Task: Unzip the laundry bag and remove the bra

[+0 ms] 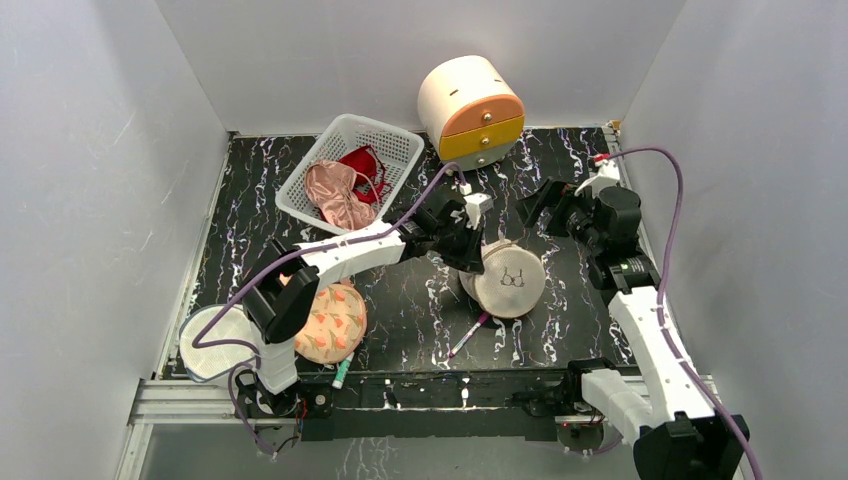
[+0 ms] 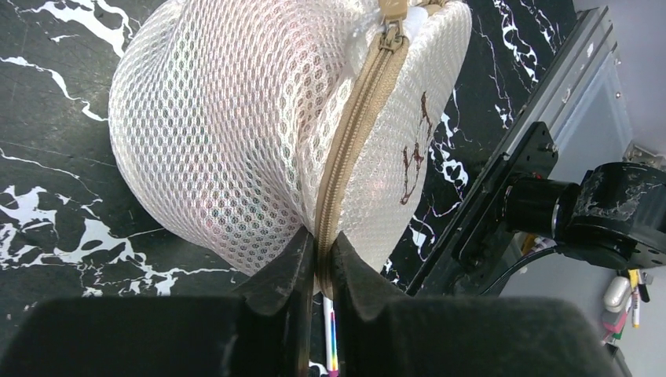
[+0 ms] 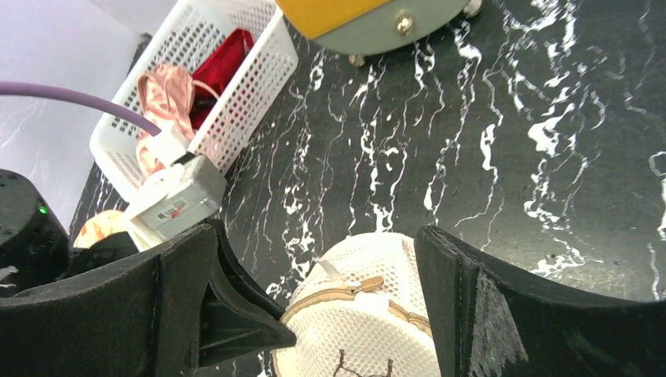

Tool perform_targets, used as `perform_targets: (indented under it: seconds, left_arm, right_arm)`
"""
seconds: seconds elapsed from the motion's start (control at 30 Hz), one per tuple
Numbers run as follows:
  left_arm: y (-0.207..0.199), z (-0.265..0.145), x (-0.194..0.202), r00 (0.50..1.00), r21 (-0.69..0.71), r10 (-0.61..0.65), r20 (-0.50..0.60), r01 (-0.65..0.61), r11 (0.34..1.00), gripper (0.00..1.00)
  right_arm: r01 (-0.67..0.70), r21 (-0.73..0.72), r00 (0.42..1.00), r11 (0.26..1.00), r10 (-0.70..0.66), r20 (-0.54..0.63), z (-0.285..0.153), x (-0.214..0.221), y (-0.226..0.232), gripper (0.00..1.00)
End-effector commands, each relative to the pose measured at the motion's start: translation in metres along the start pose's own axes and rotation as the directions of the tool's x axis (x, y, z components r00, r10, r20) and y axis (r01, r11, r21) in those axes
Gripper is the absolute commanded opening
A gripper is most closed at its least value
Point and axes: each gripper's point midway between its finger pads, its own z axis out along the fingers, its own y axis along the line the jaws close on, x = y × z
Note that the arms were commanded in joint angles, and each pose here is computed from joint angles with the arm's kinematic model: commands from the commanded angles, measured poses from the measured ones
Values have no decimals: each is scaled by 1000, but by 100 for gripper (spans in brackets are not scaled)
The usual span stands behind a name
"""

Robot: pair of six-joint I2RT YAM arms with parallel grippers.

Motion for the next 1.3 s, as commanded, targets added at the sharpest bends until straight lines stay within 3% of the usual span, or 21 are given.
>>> perform_targets:
  seconds: [0.0, 0.3, 0.6, 0.9, 1.03, 1.27]
  left_arm:
    - [2, -19, -19, 1000, -2, 9, 19, -9, 1000, 3]
    - [23, -55, -31, 997, 110, -39, 69, 31, 993, 0]
    - [17, -81, -23, 985, 176, 65, 160, -93, 980, 0]
    - [18, -90, -22, 971, 150, 116, 209, -149, 977, 0]
    - [16, -91, -22, 967, 161, 123, 221, -160, 974, 0]
    - [12, -91, -21, 964, 196, 125, 236, -173, 965, 0]
  right_arm:
    - [20, -83, 998, 996, -25, -61, 9, 7, 10, 98]
    - [-57, -324, 970, 944, -25, -243, 28, 59, 32, 97]
    - [-58, -362, 978, 930, -21, -210, 47, 71, 23, 92]
    - [-32, -585, 980, 810, -91, -179, 44, 87, 42, 72]
    - [-13, -612, 983, 791, -103, -153, 39, 98, 41, 60]
    - [20, -650, 989, 760, -110, -98, 35, 103, 43, 51]
